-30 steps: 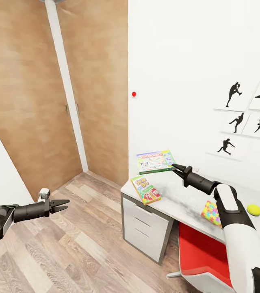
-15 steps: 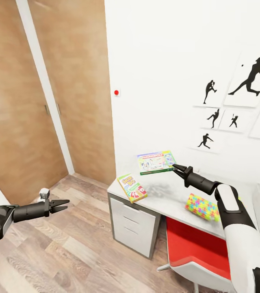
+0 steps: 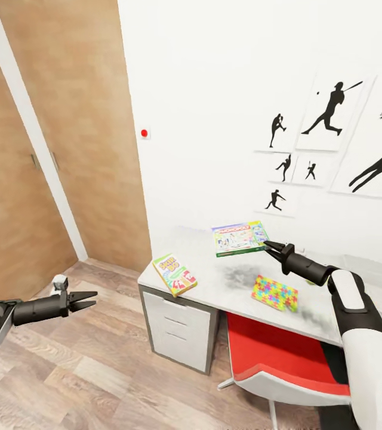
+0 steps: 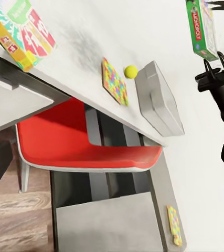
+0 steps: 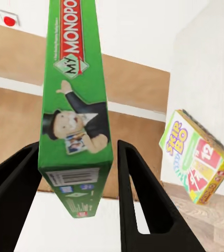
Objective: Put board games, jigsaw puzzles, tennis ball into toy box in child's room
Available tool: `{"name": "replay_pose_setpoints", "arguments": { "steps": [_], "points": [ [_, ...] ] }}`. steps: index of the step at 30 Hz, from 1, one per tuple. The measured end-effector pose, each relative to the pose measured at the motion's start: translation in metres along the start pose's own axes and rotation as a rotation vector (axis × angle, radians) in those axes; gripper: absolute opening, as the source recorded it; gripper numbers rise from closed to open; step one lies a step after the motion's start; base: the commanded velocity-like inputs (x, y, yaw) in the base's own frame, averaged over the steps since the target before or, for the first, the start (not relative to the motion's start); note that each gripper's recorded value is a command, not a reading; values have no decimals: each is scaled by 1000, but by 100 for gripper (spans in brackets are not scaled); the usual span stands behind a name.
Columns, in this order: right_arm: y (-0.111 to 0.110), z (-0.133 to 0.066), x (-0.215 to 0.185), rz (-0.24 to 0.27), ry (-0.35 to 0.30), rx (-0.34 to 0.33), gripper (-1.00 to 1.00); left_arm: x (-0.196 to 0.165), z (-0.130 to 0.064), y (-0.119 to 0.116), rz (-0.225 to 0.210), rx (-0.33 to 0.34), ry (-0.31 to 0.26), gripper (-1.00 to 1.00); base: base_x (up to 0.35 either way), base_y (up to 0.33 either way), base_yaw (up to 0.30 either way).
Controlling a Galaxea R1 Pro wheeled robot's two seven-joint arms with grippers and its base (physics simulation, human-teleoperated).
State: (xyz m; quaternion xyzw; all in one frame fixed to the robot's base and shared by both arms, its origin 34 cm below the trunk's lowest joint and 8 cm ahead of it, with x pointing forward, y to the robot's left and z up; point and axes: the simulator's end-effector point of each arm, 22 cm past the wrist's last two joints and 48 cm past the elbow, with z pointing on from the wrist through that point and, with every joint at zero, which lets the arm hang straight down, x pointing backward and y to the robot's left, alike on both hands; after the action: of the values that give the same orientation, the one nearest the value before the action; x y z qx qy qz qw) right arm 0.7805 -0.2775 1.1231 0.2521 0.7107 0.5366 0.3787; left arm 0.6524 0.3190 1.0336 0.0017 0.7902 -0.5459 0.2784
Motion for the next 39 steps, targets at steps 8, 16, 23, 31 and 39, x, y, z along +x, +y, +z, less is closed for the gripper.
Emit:
{"name": "replay_pose_setpoints", "arguments": {
  "steps": [8, 16, 23, 31, 39],
  "points": [
    [-2, -20, -34, -23, -49, 19, -100, -72, -3, -60, 19, -2, -37, 100, 0, 0, -237],
    [-7, -39, -61, -8, -107, 19, -100, -79, 28, -88, 61, 51, -25, 100, 0, 0, -236],
    [-14, -41, -63, -1, -114, 26, -100, -78, 31, -85, 60, 53, -22, 100, 0, 0, -236],
    [-25, -41, -59, 14, -113, 37, -100, -77, 31, -79, 59, 41, -14, 100, 0, 0, -236],
    [-31, -47, -66, 24, -133, 42, -100, -76, 30, -74, 53, 34, -13, 100, 0, 0, -234]
  ]
}}
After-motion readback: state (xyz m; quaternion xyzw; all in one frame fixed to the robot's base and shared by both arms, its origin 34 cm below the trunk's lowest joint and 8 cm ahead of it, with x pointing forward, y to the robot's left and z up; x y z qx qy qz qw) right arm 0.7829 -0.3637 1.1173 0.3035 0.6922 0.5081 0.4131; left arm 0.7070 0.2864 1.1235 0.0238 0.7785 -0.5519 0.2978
